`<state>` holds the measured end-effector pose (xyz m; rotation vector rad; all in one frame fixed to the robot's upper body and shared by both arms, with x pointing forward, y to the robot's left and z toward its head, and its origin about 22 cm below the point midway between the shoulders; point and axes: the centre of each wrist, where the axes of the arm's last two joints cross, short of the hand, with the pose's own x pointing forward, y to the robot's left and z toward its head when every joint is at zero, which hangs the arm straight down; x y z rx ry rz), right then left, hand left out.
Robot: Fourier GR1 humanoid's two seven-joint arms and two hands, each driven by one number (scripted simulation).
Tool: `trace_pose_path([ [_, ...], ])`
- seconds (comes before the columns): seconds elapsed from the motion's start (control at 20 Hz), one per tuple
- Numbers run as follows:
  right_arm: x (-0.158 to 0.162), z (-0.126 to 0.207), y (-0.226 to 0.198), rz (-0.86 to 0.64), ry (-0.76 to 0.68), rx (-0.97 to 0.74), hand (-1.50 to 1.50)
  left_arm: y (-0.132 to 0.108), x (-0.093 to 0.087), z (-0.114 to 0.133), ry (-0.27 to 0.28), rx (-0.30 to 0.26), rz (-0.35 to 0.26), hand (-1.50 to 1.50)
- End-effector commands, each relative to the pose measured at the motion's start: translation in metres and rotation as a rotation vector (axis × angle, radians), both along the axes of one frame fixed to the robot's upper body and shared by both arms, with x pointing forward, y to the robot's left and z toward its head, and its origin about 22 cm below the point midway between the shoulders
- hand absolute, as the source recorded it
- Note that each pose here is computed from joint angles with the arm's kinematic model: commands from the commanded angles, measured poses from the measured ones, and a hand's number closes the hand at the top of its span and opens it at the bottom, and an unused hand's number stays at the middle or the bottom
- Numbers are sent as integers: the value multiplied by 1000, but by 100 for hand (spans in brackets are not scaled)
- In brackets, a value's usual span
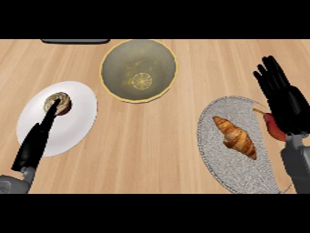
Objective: Pick the croissant from the placemat and place it in the bowl
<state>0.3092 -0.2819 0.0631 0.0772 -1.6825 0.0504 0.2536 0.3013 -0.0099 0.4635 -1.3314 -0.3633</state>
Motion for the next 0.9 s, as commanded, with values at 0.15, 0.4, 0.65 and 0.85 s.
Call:
trace_pose_path([
  [0.15,-19,-8,29,527,47,-274,150,-36,10,14,-146,-227,-60,0],
  [0.4,-41,-19,14,290,-251,-461,-150,-85,21,30,-201,-416,-65,0],
  [0.65,-82,-54,-15,314,-355,-115,-150,-81,22,42,-218,-427,-97,0],
  [0.85,-91,-20,-41,298,-466,-186,-150,-84,15,30,-224,-422,-112,0],
])
